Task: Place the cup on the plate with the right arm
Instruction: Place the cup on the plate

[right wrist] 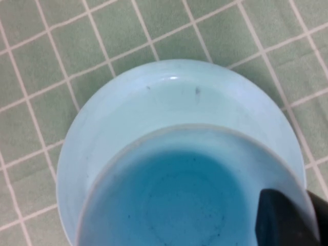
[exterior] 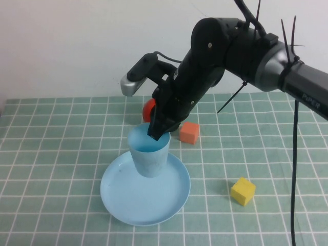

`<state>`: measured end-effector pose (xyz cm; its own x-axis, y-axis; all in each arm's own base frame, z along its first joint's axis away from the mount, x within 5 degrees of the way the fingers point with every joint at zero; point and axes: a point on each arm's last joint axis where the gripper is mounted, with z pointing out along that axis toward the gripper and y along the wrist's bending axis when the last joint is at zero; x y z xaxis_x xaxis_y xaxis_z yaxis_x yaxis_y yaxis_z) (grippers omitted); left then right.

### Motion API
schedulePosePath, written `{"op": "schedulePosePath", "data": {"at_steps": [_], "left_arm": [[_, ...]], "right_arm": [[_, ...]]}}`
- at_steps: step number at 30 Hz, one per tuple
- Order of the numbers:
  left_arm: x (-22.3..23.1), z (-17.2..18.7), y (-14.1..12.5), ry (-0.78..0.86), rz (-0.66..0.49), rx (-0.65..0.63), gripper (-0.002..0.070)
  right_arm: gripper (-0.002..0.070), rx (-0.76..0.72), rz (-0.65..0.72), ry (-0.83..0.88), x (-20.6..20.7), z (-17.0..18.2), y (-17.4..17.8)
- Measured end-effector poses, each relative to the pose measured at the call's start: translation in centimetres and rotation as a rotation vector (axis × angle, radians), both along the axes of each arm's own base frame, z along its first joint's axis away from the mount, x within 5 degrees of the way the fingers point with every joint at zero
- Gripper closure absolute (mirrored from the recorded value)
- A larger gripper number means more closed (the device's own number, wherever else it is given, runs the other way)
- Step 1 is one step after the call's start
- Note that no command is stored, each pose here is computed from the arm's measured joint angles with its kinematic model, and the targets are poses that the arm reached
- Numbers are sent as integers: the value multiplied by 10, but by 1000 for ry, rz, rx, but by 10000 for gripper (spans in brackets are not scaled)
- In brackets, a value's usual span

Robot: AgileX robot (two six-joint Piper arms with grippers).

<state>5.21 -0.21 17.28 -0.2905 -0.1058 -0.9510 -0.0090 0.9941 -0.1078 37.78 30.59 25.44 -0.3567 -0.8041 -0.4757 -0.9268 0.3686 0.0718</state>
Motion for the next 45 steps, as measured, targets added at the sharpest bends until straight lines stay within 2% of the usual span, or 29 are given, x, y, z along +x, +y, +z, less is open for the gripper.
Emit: {"op": "schedulePosePath", "data": {"at_steps": [6, 17, 28, 33, 38, 40, 45], "left_arm": [[0, 0, 0, 0, 0, 0, 678], [0, 0, 0, 0, 0, 0, 678], [0, 0, 0, 0, 0, 0, 678], [0, 0, 0, 0, 0, 0, 678], [0, 0, 0, 0, 0, 0, 678], [0, 0, 0, 0, 0, 0, 678], [0, 0, 0, 0, 0, 0, 678]], "right_arm": [[647, 7, -18, -13, -1, -6, 9], [647, -50, -44, 42, 13, -64, 17], [636, -31, -63, 24, 16, -67, 19], [549, -45, -60, 45, 16, -74, 19], [399, -55, -55, 62, 15, -77, 18], [361, -52, -55, 60, 15, -75, 18], [328, -28, -44, 9, 19, -51, 21]]}}
